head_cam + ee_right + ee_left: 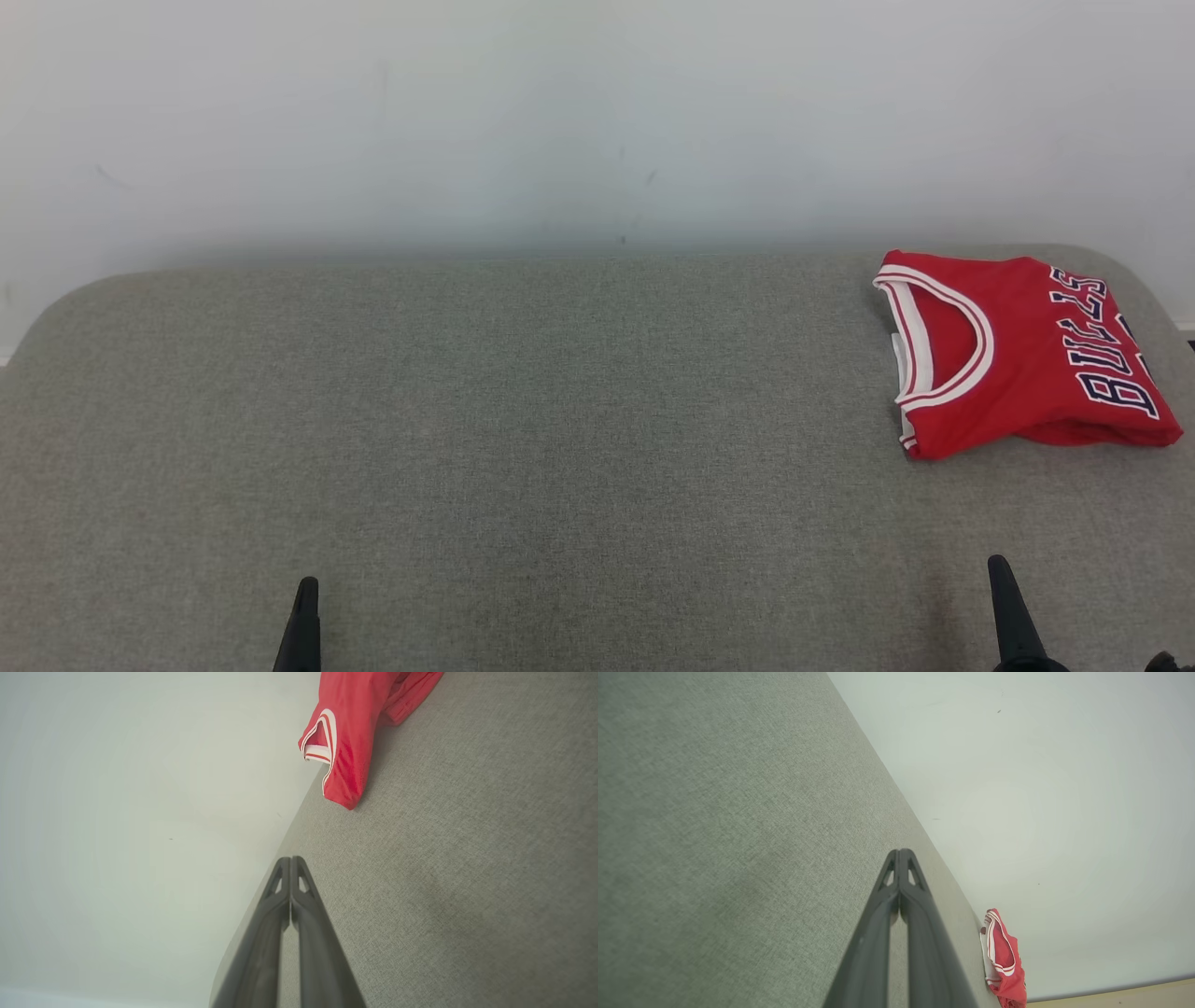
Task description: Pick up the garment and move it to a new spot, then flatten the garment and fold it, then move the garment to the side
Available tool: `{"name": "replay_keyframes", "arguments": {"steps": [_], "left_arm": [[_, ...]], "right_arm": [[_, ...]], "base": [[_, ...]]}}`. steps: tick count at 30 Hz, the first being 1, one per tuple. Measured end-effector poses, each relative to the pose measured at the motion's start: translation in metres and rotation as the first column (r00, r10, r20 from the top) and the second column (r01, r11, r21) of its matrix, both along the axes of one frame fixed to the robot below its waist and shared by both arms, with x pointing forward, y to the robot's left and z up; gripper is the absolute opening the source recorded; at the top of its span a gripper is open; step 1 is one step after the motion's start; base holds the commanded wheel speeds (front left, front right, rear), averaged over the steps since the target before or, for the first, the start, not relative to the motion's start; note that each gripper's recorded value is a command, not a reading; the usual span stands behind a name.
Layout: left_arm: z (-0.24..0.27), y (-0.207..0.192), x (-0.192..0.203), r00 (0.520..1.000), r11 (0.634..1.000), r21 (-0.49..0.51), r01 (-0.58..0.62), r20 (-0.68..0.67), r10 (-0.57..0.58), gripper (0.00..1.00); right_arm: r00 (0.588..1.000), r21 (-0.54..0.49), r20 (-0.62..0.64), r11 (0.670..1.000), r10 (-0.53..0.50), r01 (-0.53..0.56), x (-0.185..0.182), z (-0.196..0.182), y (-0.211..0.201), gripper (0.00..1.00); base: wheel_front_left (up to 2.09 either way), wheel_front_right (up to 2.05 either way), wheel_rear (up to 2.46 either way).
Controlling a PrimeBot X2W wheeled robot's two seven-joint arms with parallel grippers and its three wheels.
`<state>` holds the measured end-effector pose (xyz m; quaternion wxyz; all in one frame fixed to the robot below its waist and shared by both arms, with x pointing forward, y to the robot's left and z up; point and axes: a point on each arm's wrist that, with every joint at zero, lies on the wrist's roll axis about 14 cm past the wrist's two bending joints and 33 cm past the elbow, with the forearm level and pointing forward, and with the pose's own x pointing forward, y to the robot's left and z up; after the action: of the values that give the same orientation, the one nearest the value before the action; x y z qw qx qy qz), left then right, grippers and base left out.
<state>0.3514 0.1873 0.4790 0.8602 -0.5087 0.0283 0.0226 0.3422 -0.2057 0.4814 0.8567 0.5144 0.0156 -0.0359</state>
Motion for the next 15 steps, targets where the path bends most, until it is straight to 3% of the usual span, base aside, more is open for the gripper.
{"name": "replay_keyframes", "arguments": {"steps": [15], "left_arm": [[0.0055,-0.0038,0.0074,1.0,0.99,-0.143,0.009,0.011,-0.007,0.0]], "right_arm": [[1.0,0.135,0.015,0.991,-0.019,0.017,0.0026,0.0052,-0.0064,0.0]], "base": [[0.0,0.0,0.0]]}}
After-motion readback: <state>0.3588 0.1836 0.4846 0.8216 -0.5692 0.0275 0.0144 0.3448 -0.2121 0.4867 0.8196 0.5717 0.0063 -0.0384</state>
